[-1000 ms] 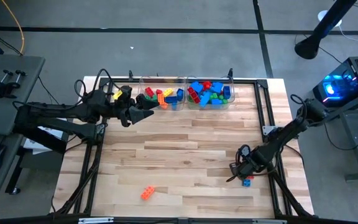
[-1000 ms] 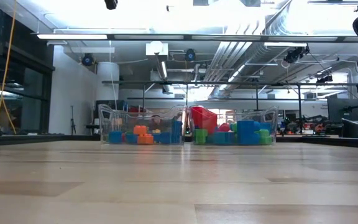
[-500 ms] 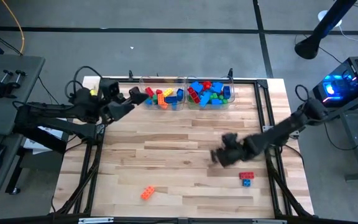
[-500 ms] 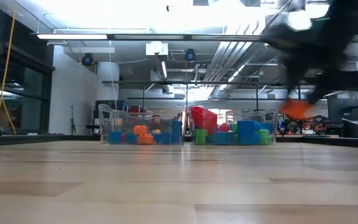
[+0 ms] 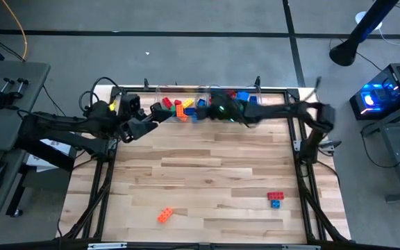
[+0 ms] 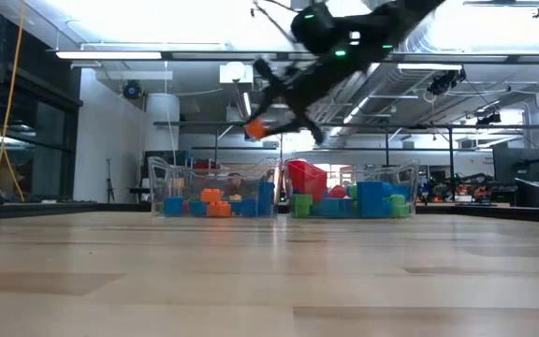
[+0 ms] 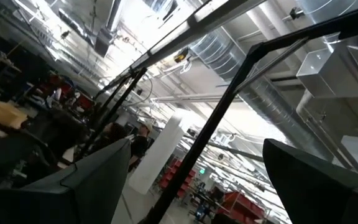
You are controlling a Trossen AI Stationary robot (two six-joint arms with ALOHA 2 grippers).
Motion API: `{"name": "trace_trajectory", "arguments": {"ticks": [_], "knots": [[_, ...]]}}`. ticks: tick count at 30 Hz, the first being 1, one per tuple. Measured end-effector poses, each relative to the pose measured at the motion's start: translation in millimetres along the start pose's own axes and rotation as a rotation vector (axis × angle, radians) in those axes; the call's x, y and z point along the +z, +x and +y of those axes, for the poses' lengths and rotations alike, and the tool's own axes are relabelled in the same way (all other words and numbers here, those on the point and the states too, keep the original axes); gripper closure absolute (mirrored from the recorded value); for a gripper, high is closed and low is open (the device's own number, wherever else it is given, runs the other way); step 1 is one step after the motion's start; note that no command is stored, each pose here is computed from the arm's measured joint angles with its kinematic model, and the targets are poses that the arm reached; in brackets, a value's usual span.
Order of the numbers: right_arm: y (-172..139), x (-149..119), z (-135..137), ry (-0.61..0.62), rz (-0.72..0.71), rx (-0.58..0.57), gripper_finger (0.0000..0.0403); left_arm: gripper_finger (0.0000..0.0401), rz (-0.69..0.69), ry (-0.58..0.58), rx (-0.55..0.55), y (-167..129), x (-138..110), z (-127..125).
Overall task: Sort blocks by size
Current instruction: Put the orange lego piece into the left transparent bin, then put the red lego piece into the left transparent bin
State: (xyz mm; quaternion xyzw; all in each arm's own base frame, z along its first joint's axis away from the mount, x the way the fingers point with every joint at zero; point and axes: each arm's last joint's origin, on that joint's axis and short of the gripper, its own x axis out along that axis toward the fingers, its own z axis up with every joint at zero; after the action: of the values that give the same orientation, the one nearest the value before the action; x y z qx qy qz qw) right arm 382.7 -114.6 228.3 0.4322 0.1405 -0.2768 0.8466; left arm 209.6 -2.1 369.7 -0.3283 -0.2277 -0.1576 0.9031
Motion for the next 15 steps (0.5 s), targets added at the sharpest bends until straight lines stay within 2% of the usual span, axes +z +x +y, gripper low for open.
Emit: {"name": "trace_trajectory", "arguments": {"ticks": [3, 5, 11, 15], "knots": [[23.6, 19.5, 12.6, -0.079, 0.029, -0.017, 0.0266, 0.005, 0.004, -0.019, -0.002, 0.3, -1.0, -0.4], [34.1, 29.7, 16.3, -0.121, 0.061, -0.066, 0.0247, 0.005, 0.001, -0.019, -0.004, 0.1, -0.5, -0.8], [38.3, 56.6, 22.4, -0.247, 0.17, -0.157, 0.0096, 0.005, -0.005, -0.018, -0.01, -0.8, 0.9, -2.3], [25.7, 63.0, 23.9, -0.33, 0.205, -0.195, 0.0051, 0.005, -0.003, -0.017, -0.008, -0.7, 0.7, -2.1]]}}
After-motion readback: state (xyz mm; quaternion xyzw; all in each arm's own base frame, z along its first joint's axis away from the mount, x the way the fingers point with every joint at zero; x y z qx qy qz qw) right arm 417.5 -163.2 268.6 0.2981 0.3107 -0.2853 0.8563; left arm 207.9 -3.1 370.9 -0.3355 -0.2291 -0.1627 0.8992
